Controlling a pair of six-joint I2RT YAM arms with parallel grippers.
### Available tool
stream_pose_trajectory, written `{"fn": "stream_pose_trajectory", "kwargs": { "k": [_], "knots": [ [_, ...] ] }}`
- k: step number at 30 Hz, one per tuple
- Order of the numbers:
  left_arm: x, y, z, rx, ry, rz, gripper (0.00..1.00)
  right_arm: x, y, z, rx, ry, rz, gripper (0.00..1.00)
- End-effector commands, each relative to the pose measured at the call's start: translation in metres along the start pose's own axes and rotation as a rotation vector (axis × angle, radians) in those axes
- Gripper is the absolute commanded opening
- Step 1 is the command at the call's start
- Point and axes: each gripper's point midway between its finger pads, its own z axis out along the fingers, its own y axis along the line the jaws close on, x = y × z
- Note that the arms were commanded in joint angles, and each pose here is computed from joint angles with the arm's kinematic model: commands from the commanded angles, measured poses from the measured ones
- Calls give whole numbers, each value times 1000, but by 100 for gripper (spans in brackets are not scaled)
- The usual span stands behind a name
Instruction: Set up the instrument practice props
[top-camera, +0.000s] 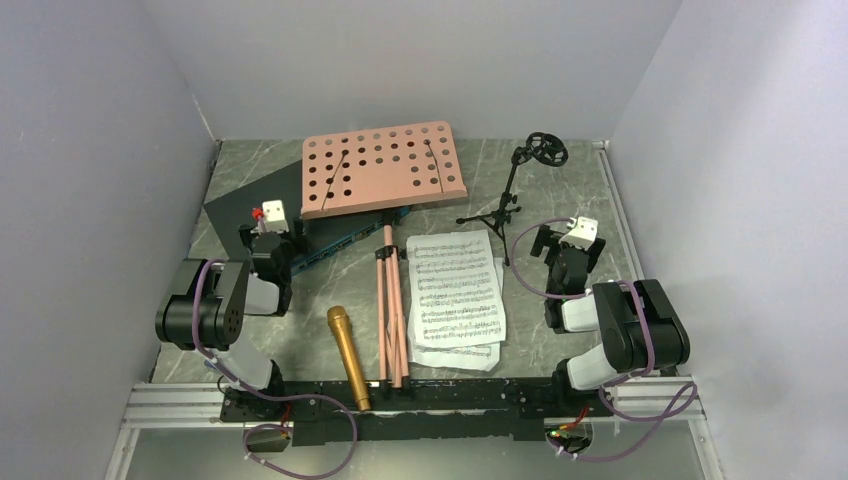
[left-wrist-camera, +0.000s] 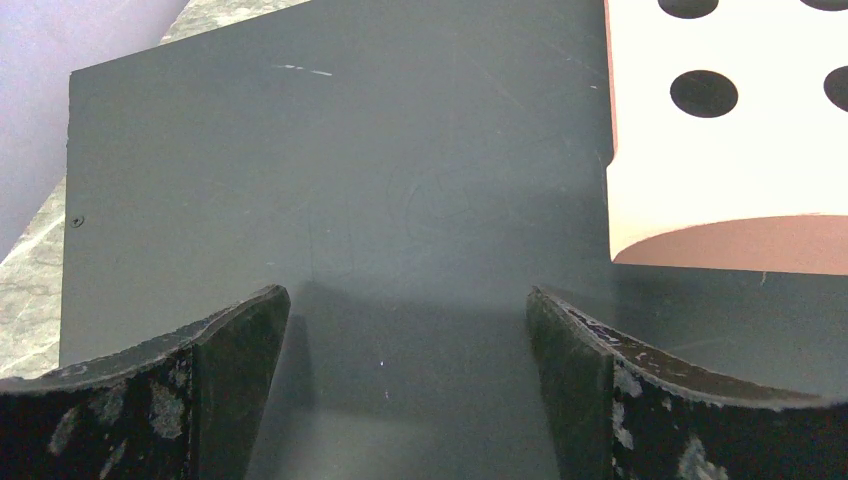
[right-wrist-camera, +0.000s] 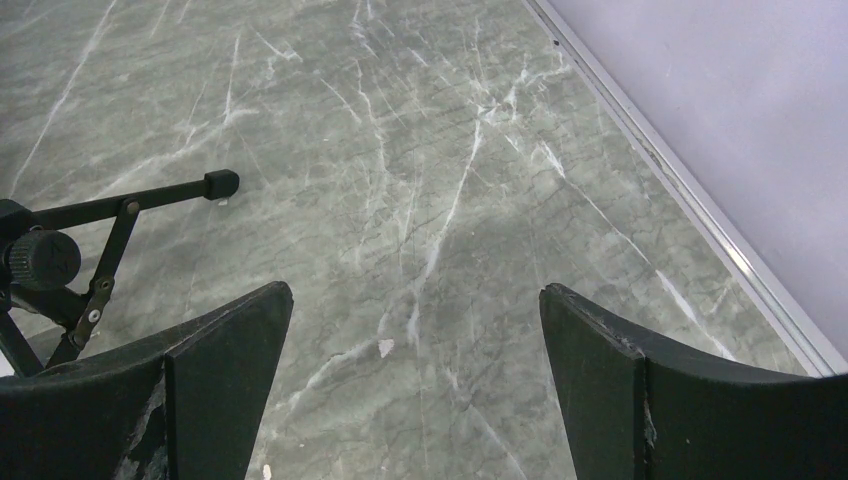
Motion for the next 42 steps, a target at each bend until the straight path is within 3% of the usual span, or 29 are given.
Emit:
{"fn": "stream_pose_trajectory", "kwargs": {
  "k": [1, 14, 18, 20, 23, 25, 28, 30, 34, 38, 42],
  "knots": [
    [8, 3, 0, -12, 33, 5, 94, -16, 3, 6, -5, -51, 10, 100],
    [9, 4, 1, -11, 41, 0, 94, -22, -1, 1, 24, -82, 13, 100],
    [1, 15, -4, -77, 42, -40, 94, -54, -9, -21, 62, -153, 45, 100],
    [-21, 28, -10, -163, -12, -39, 94, -69, -8, -28, 56, -126, 125, 100],
    [-36, 57, -38, -373, 87, -228, 94, -87, -5, -42, 24, -98, 177, 100],
    [-47, 68, -59, -427, 91, -329, 94, -95, -4, -53, -4, -105, 215, 100],
    [-87, 53, -75, -256, -38, -354, 94, -103, -1, -66, -45, -108, 257, 100],
    [-106, 42, -82, -172, -40, -382, 94, -109, -1, -73, -55, -106, 293, 100],
    [-108, 18, -90, -61, 159, -350, 94, -115, -6, -80, -6, -45, 415, 100],
    [-109, -26, -89, 180, 292, -295, 94, -119, -9, -84, 53, 27, 524, 100],
    [-101, -55, -88, 309, 396, -328, 94, -136, 7, -82, -17, 70, 533, 100]
  ]
}}
